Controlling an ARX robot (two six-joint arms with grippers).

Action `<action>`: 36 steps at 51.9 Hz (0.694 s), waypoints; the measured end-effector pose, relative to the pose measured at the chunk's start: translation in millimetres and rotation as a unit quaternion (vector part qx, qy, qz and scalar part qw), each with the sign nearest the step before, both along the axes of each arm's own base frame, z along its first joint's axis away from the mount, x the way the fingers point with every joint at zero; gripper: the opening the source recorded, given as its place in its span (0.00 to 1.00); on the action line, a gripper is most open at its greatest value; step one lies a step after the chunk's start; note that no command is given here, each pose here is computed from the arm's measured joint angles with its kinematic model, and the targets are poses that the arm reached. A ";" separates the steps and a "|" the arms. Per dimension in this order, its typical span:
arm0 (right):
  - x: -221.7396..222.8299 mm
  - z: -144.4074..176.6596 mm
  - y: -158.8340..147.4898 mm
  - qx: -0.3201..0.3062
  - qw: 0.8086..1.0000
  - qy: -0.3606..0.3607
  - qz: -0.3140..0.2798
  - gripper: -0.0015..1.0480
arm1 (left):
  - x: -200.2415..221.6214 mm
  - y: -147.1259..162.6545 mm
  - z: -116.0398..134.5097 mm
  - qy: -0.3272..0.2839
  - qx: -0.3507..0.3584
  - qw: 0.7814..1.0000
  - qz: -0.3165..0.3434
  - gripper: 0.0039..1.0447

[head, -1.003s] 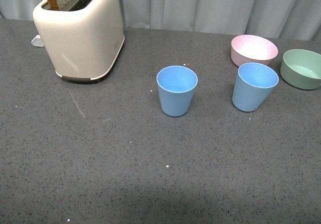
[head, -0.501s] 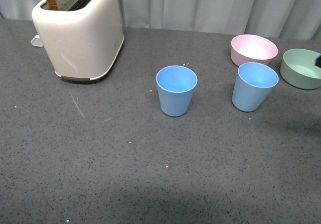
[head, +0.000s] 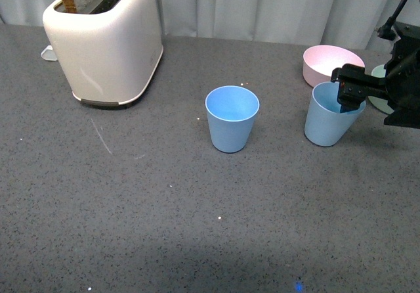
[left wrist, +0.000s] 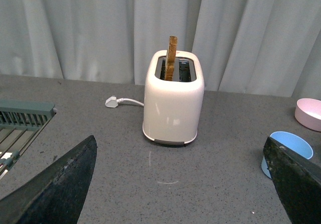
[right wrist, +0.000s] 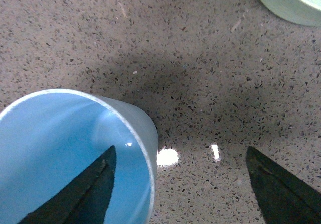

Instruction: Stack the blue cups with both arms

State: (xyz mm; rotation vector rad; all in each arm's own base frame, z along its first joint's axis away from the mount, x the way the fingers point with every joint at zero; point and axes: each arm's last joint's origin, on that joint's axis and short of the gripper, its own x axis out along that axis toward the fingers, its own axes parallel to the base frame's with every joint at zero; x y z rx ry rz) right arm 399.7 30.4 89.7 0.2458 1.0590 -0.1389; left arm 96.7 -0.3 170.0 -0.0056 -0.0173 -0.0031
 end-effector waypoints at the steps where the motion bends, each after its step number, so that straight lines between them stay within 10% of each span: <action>1: 0.7 -1.6 0.5 0.001 1.000 0.002 -0.001 0.65 | 0.0 0.0 0.0 0.000 0.000 1.000 0.000 0.94; 21: 8.6 1.4 4.7 0.018 1.000 0.005 -0.009 0.04 | 0.0 0.0 0.0 0.000 0.000 1.000 0.000 0.94; 36: 5.2 34.0 7.3 0.105 0.994 -0.013 0.008 0.01 | 0.0 0.0 0.0 0.000 0.000 1.000 0.000 0.94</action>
